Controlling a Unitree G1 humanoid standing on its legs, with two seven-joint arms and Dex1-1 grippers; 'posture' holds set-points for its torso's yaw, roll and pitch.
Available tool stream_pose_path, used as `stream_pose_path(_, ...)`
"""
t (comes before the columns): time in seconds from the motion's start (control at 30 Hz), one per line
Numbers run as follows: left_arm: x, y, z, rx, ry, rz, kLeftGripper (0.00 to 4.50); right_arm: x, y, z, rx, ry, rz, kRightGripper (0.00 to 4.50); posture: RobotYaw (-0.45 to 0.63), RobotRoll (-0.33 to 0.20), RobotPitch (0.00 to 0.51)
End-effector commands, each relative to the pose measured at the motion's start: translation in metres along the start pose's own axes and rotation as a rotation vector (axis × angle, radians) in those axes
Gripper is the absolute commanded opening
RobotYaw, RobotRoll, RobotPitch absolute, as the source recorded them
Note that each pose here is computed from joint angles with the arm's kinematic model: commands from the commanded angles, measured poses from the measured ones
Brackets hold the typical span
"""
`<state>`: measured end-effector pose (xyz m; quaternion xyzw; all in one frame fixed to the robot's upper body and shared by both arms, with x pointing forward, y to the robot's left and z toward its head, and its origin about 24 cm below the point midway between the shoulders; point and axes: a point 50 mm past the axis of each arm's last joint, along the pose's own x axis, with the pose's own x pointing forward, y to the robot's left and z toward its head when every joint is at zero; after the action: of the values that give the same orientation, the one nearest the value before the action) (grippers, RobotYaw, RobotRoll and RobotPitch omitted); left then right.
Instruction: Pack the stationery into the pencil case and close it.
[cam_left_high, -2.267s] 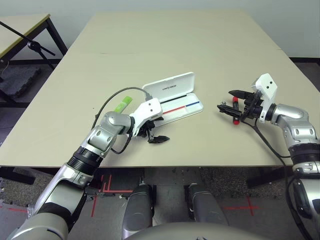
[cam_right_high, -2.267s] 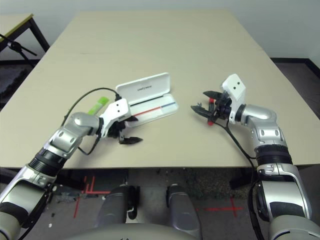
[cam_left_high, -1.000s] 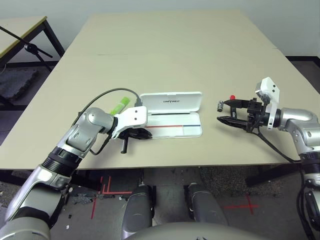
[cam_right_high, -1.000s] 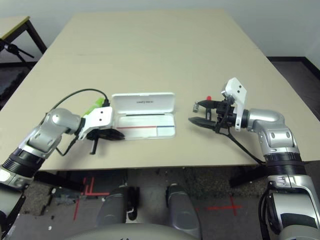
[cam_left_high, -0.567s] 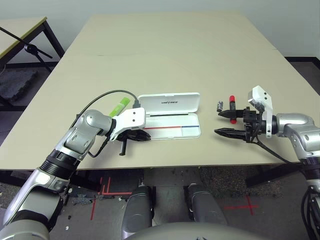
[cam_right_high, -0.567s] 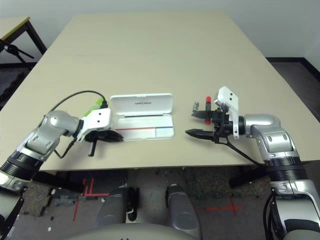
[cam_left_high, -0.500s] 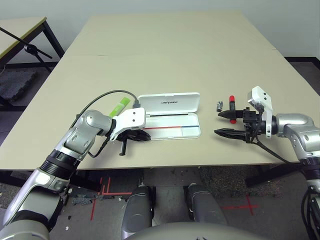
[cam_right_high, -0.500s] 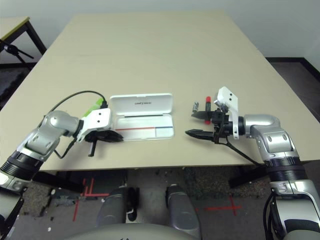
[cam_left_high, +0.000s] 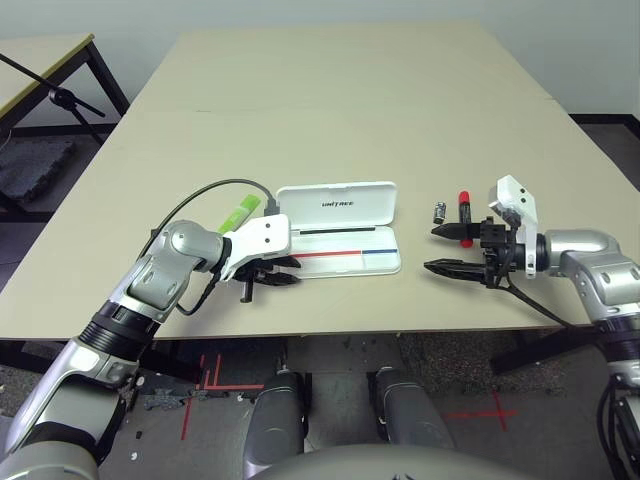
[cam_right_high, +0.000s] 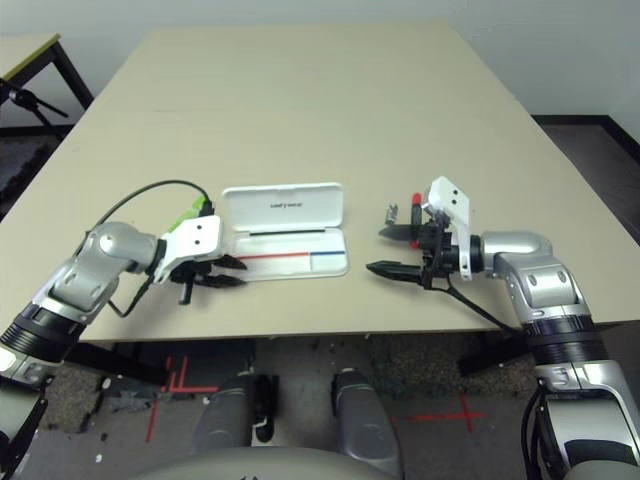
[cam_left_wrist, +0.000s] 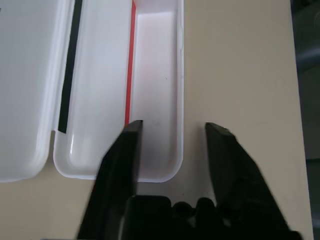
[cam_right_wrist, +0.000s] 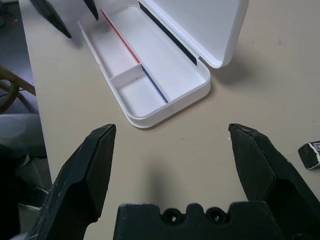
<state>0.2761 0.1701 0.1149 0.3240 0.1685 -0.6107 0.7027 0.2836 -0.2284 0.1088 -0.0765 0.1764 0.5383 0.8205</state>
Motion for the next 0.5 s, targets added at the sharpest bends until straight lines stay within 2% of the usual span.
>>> stream_pose_path(0.03, -0.009, -0.007, 0.008, -0.006, -0.04, -0.006, 3.78, -0.002, 0.0, -0.002, 0.003, -0.002, -0.003, 4.5, -0.08, 0.0, 0.083)
stream_pose_path(0.1, -0.014, -0.01, 0.012, -0.006, -0.073, -0.004, 4.46, -0.003, -0.001, -0.001, 0.003, -0.004, -0.005, 4.5, -0.08, 0.0, 0.083)
stream_pose_path(0.33, -0.034, -0.008, 0.026, 0.011, -0.176, 0.061, 4.46, -0.015, -0.001, 0.02, 0.037, -0.142, -0.048, 4.5, -0.06, 0.0, 0.087)
stream_pose_path(0.5, -0.041, -0.008, 0.032, 0.014, -0.194, 0.075, 4.46, -0.023, -0.004, 0.027, 0.088, -0.177, -0.189, 4.5, -0.06, 0.0, 0.089)
